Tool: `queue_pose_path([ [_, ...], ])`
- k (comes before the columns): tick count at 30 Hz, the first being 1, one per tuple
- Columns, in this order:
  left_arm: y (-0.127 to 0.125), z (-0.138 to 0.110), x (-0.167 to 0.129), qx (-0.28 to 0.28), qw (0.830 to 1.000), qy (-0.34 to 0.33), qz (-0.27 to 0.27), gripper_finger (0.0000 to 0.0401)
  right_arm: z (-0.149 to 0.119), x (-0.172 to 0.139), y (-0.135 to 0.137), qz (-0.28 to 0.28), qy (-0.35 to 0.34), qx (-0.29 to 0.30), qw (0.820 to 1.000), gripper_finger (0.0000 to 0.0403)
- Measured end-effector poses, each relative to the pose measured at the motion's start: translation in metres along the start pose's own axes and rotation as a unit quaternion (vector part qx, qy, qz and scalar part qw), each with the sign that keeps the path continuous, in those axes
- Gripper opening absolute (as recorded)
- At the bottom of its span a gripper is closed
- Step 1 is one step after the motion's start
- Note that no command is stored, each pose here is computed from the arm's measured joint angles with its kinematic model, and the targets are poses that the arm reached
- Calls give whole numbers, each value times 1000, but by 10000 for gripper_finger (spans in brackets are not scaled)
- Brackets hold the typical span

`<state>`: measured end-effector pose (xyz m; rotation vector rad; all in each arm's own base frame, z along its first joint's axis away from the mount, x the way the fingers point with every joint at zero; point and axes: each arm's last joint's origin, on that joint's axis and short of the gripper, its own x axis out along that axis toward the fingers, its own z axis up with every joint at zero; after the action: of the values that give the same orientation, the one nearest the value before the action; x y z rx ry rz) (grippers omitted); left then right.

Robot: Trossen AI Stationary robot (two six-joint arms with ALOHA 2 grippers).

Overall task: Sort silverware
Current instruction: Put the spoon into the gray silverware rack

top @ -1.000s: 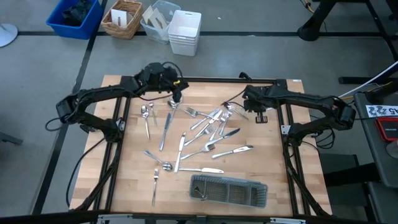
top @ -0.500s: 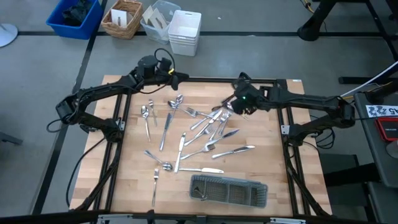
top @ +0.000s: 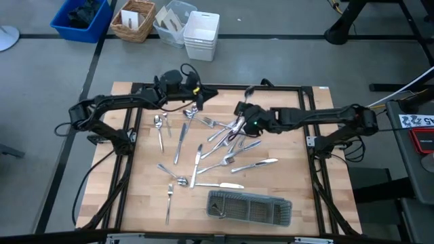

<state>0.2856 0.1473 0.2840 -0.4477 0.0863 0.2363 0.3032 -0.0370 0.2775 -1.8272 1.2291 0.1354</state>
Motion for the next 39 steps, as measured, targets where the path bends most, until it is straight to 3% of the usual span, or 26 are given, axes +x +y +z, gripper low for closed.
queue_pose_path([
  [11, 3, -11, 12, 42, 999, 11, -3, 57, 35, 4, -16, -62, -15, -74, 995, 19],
  [15, -2, -12, 13, 71, 997, 8, -11, 57, 40, 0, -19, -78, -32, -74, 994, 19],
  [20, -12, -16, 16, 64, 998, 12, -27, 57, 42, -1, -19, -82, -40, -76, 993, 19],
  [31, -29, -23, 20, 106, 994, 6, -11, 57, 43, -1, -19, -88, -62, -78, 991, 19],
  [34, -32, -24, 20, 105, 994, 6, -14, 74, 44, -1, -19, -90, -68, -78, 990, 19],
  [39, -37, -26, 21, 105, 994, 6, -15, 136, 44, -2, -19, -94, -81, -79, 989, 19],
])
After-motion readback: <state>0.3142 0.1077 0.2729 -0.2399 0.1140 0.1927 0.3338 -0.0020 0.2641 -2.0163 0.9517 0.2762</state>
